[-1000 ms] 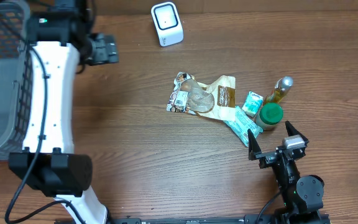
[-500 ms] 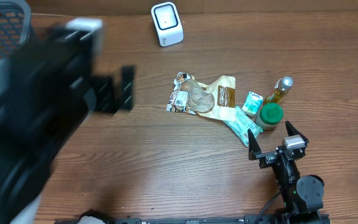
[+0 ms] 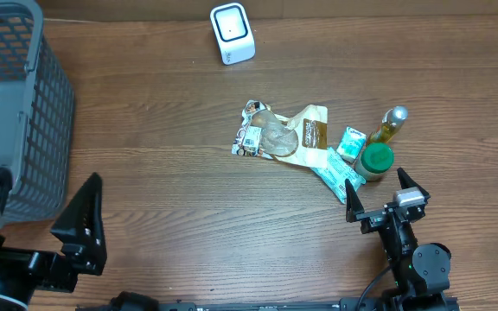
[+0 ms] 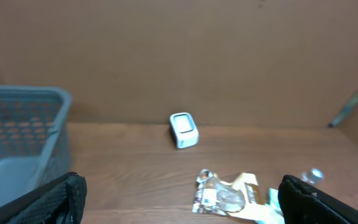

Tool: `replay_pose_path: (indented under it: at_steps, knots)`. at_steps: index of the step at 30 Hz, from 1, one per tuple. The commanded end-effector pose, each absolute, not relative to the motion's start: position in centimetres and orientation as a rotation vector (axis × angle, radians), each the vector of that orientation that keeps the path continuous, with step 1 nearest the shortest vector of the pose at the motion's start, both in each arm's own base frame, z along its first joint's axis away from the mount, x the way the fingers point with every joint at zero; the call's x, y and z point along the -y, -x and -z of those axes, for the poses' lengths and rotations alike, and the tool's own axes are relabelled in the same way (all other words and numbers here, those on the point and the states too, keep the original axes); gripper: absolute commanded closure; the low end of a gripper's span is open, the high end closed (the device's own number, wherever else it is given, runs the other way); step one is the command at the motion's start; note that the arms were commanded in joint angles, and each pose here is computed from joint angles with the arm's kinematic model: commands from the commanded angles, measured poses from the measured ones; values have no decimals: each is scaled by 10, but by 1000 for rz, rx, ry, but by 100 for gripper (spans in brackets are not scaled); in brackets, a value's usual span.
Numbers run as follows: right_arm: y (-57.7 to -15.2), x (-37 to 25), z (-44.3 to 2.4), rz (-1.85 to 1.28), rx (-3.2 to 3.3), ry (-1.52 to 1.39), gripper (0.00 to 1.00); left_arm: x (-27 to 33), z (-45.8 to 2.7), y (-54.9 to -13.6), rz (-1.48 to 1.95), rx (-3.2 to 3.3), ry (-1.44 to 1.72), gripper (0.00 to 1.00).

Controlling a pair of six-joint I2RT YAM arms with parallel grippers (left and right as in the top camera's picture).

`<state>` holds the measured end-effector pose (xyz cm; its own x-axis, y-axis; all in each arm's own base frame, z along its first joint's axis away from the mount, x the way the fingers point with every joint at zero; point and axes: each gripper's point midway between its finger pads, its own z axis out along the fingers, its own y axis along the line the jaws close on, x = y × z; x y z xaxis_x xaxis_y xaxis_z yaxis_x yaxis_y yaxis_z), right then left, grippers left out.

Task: Scan the item barcode

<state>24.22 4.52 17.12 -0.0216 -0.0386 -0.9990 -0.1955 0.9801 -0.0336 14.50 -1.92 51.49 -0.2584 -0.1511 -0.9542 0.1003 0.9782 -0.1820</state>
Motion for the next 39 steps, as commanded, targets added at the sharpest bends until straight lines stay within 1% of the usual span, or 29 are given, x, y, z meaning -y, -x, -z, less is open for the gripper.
replay_pose_path:
  at_steps: [1,5,9,12,22,26,27,31,35,39]
  knots:
    - [-243,-42,-170,-115,-1587,167,0,8,-490,-152,171,-1880,122,0]
    - [-243,-42,-170,-115,-1587,168,0,-1,-452,-160,109,-1976,182,1]
    - [-243,-42,-170,-115,-1587,168,0,-5,-404,-166,68,-2099,213,1]
    - [-243,-42,-170,-115,-1587,168,0,-5,-372,-165,51,-2175,217,1]
    - [-243,-42,-170,-115,-1587,168,0,-8,-287,-155,12,-2324,223,1]
    - [-243,-42,-170,-115,-1587,168,0,-10,-288,-177,23,-2154,233,1]
    - [-243,-42,-170,-115,-1587,168,0,-9,-299,-189,47,-2030,233,0]
    - [-243,-42,-170,-115,-1587,168,0,-10,-331,-208,93,-1730,239,0]
    - [-243,-42,-170,-115,-1587,168,0,-5,-352,-212,154,-1485,202,1]
    - [-243,-42,-170,-115,-1587,168,0,-1,-369,-204,193,-1272,159,0]
